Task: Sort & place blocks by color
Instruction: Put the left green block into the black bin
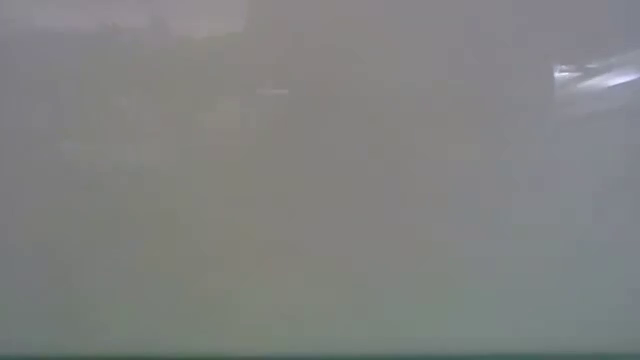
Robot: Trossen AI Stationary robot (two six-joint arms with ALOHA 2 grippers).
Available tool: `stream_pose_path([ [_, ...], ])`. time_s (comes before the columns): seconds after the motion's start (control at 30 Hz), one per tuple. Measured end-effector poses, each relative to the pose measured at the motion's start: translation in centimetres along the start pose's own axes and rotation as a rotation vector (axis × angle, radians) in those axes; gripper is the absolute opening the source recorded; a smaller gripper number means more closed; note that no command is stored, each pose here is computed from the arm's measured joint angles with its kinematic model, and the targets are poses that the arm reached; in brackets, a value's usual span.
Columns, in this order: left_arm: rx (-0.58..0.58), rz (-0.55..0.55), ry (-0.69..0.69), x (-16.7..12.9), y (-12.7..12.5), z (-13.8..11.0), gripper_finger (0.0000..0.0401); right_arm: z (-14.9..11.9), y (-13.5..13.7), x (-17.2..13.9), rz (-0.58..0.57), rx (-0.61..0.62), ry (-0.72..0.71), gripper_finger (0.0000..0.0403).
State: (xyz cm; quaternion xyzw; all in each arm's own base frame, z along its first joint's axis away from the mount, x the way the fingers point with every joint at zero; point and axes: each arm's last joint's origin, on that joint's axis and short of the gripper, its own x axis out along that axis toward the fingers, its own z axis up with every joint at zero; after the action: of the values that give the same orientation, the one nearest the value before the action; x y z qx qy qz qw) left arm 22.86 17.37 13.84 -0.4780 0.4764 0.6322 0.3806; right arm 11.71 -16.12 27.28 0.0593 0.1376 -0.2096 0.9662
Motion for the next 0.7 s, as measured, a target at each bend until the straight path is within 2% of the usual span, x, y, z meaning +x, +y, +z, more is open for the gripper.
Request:
stream_pose_path([
  [0.2,-0.044,-0.056,0.026,1.5,0.3,-0.5,0.0187,-0.1,0.0,0.0,0.001,0.000,0.006,0.0244],
  [0.37,-0.033,-0.058,0.044,1.6,0.4,-0.3,0.0136,-0.1,0.0,0.0,0.001,-0.001,0.005,0.0244],
  [0.53,-0.035,-0.069,0.057,1.4,0.6,-0.1,0.0133,-0.1,0.0,0.0,0.001,0.000,0.006,0.0244],
  [0.7,-0.025,-0.135,0.008,-0.8,1.4,-0.5,0.0133,-0.1,0.0,0.0,0.001,-0.001,0.006,0.0244],
])
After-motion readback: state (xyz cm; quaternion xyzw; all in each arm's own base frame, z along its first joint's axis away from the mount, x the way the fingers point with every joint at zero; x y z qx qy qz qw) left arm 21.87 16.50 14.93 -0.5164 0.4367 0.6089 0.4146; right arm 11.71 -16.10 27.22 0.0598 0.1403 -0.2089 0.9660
